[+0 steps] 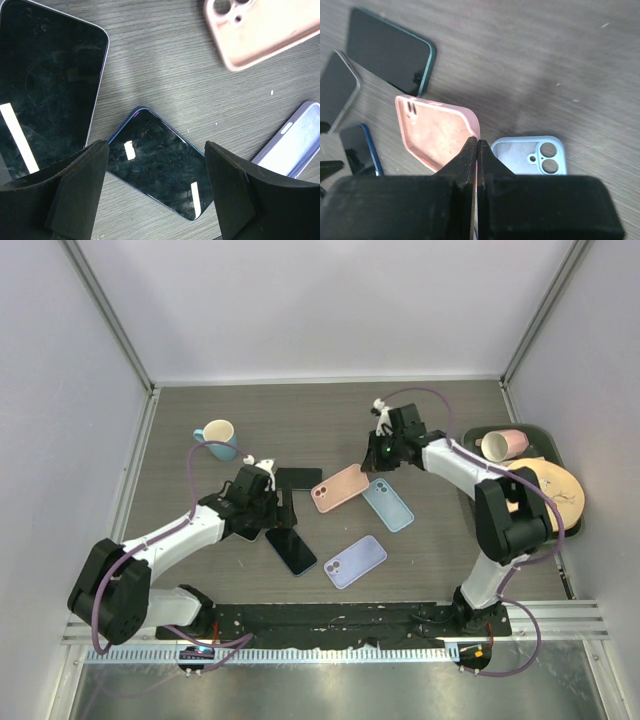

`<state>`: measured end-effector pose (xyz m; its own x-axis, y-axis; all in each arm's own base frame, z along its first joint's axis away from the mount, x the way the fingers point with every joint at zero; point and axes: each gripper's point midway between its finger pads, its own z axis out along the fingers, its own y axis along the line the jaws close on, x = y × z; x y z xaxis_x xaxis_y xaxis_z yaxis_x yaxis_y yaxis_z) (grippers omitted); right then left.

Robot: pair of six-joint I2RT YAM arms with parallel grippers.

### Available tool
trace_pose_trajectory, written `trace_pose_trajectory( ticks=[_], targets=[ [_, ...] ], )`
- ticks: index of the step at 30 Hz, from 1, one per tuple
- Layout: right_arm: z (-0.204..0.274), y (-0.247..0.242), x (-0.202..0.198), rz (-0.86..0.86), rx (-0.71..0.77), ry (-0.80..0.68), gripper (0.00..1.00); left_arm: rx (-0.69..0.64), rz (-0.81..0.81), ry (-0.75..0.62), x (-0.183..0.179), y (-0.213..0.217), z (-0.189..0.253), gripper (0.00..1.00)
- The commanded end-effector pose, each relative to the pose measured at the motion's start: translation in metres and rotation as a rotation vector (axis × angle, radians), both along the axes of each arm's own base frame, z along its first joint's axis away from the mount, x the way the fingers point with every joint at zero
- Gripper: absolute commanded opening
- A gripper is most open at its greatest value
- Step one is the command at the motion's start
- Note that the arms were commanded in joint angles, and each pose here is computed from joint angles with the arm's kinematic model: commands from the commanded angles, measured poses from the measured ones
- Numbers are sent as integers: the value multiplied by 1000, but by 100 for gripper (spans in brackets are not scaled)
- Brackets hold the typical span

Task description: Put the phone into the phone case

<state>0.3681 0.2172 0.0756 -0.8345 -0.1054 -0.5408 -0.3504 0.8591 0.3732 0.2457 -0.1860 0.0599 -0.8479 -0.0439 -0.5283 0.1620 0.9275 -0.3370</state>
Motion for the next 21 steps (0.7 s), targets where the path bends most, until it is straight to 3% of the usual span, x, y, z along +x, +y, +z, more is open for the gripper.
trace_pose_trajectory(
  ticks=[1, 8, 21],
  targets=[
    [60, -3, 29, -82, 172, -145, 1, -9, 23, -34, 6, 1, 9, 81],
    [43, -39, 69, -278, 164, -111, 1, -8, 27, -31, 6, 1, 9, 81],
    [-17, -47, 77, -250, 72, -6, 4, 47, 51, -27, 10, 9, 8, 82]
  ],
)
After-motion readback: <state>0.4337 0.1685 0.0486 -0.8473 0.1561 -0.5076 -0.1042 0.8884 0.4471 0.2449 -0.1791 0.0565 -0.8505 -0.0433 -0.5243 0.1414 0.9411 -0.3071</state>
